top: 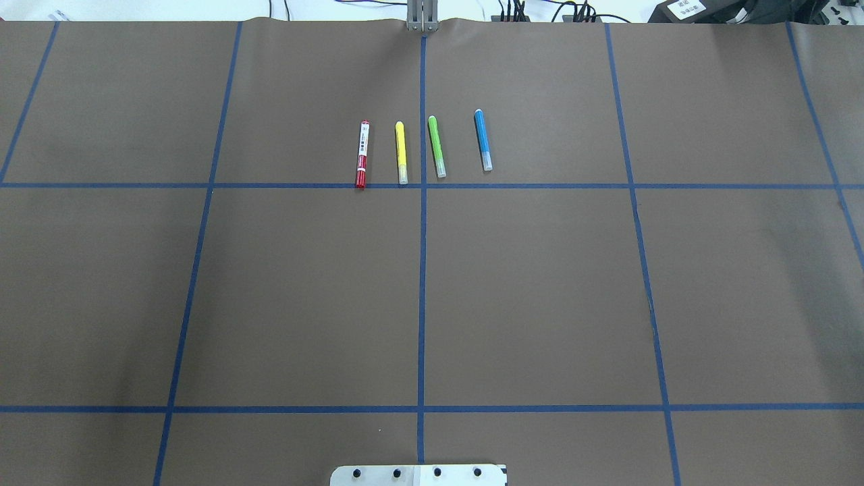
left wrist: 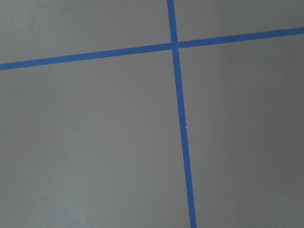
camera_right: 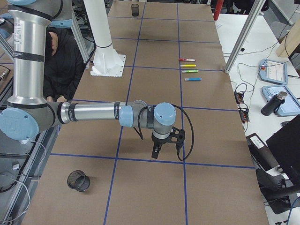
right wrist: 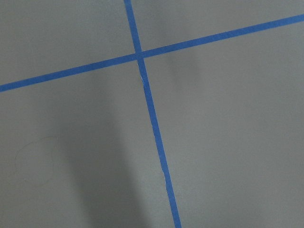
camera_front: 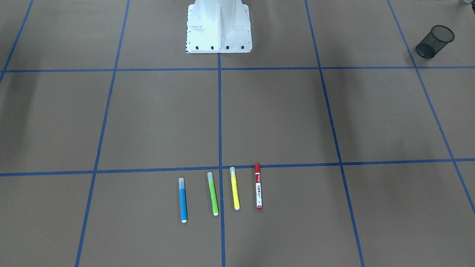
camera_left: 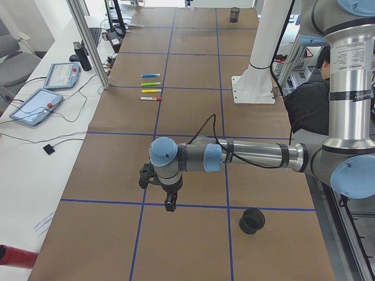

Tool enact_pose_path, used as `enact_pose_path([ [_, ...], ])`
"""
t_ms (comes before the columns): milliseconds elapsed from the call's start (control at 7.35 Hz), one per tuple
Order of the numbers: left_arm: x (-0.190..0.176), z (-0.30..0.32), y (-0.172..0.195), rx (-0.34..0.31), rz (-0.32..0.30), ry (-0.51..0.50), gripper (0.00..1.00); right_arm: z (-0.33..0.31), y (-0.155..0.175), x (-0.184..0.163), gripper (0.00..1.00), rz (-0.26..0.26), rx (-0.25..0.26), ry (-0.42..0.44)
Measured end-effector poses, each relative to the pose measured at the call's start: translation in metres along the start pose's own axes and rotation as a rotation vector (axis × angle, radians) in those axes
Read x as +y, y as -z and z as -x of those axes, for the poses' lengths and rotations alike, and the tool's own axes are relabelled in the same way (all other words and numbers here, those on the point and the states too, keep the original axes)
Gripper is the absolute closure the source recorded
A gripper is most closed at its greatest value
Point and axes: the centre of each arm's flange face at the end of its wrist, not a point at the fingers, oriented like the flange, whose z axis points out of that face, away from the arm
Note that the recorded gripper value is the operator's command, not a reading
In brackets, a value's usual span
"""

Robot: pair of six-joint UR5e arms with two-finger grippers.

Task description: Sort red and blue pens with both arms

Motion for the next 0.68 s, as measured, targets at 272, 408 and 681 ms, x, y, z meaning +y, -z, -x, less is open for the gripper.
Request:
enact_pose_path([
  [272, -0.015, -0.011, 0.012, -0.003, -0.022, -0.016, 0.00, 0.004, 0.002, -0.003, 0.00, -0.005, -0.001, 0.003],
  [408, -0.030, -0.022, 0.023, -0.007, -0.045, -0.039, 0.00, 0.009, 0.006, -0.007, 0.00, -0.013, -0.003, 0.013],
  [681, -0.051, -0.042, 0.035, -0.014, -0.095, -0.109, 0.00, 0.039, 0.014, -0.019, 0.00, -0.031, 0.002, 0.065],
])
